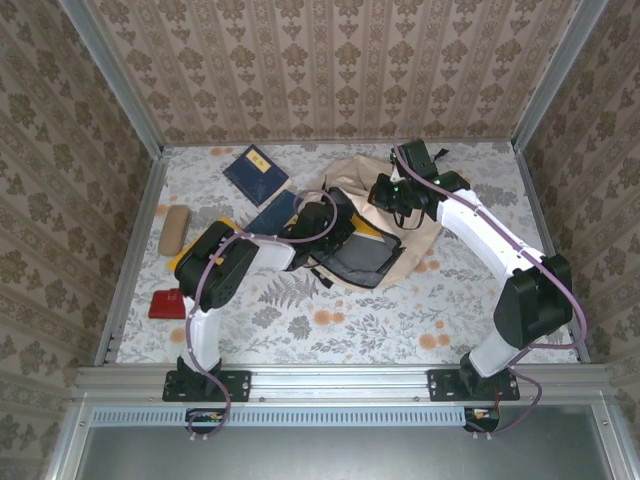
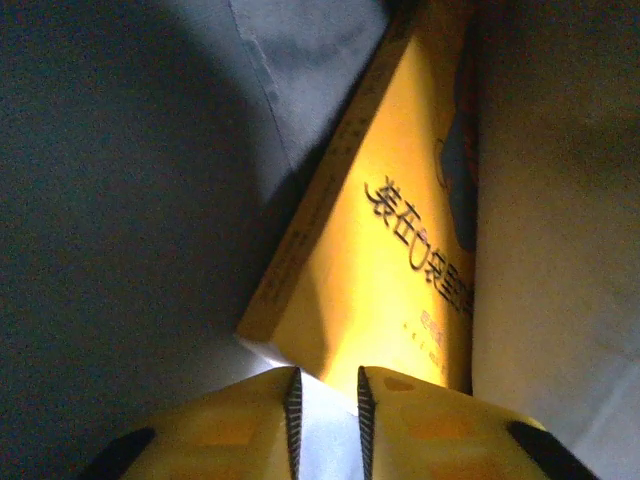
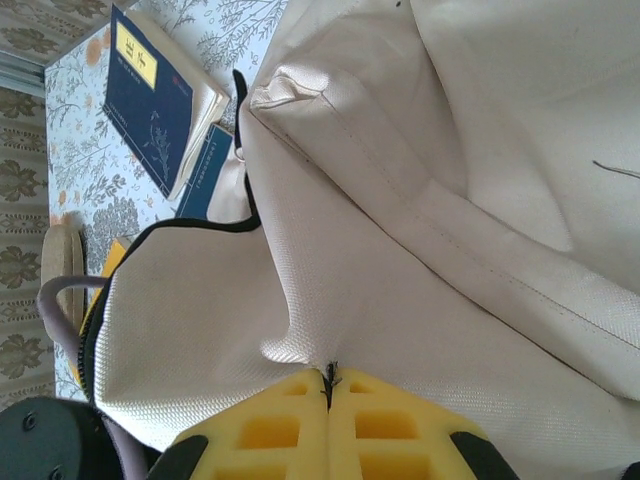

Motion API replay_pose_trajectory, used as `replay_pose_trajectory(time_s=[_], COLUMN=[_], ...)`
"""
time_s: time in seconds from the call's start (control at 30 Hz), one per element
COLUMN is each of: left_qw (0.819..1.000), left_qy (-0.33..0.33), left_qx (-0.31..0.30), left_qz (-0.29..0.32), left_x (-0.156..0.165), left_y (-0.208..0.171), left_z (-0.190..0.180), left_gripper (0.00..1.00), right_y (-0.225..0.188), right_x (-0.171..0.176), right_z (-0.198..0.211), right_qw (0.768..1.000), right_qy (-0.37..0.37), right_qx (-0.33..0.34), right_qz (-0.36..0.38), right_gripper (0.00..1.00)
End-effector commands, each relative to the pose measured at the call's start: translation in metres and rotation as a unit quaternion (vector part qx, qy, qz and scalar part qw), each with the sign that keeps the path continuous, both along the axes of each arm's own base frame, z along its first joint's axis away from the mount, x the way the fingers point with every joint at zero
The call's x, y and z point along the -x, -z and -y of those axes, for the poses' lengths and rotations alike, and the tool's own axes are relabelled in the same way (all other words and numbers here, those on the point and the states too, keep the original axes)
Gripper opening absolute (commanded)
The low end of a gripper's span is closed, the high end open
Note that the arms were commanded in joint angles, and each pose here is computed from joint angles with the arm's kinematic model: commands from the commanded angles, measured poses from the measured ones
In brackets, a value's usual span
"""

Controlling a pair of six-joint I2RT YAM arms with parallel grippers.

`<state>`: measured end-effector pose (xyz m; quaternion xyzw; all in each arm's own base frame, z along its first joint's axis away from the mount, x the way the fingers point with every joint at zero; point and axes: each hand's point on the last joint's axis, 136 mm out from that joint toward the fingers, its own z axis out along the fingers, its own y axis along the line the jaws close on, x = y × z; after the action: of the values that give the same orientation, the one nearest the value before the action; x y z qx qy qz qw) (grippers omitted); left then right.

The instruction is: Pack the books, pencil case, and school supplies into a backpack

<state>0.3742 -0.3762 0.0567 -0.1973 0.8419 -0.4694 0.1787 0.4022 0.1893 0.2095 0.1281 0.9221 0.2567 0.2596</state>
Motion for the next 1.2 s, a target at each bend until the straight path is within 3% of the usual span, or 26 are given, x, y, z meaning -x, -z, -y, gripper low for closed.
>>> replay_pose_trajectory(time_s=[0.0, 0.3, 0.43, 0.53, 0.77, 1.0, 1.17], left_qw=[1.000, 1.000, 1.000, 0.999, 0.999, 0.995, 0.988], left_qy=[-0.010, -0.008, 0.004, 0.025, 0.029, 0.037, 0.053], left_qx=[0.002, -0.022, -0.017, -0.007, -0.006, -0.089, -0.147], left_qz=[0.000, -0.002, 0.011, 0.021, -0.014, -0.015, 0.012], left_x=[-0.010, -0.028, -0.028, -0.016, 0.033, 0.070, 0.079], left_y=[-0.001, 0.011, -0.004, -0.026, -0.037, -0.039, -0.046], left_z=[0.007, 0.012, 0.012, 0.013, -0.017, -0.064, -0.102], left_gripper=[0.19, 0.18, 0.20, 0.25, 0.31, 0.39, 0.50], right_y=[-0.014, -0.014, -0.010, -0.001, 0.026, 0.075, 0.105], right_x=[0.001, 0.007, 0.013, 0.016, 0.015, 0.041, 0.064], right_z=[0.002, 0.009, 0.024, 0.042, 0.068, 0.078, 0.082], right_qw=[1.000, 1.000, 0.999, 0.996, 0.992, 0.988, 0.985], right_qy=[0.007, 0.010, 0.024, 0.046, 0.075, 0.077, 0.067], right_qx=[-0.017, -0.003, 0.035, 0.071, 0.097, 0.113, 0.119], right_qz=[0.018, 0.020, 0.020, 0.012, -0.014, -0.072, -0.108], right_gripper=[0.00, 0.00, 0.00, 0.00, 0.00, 0.00, 0.00])
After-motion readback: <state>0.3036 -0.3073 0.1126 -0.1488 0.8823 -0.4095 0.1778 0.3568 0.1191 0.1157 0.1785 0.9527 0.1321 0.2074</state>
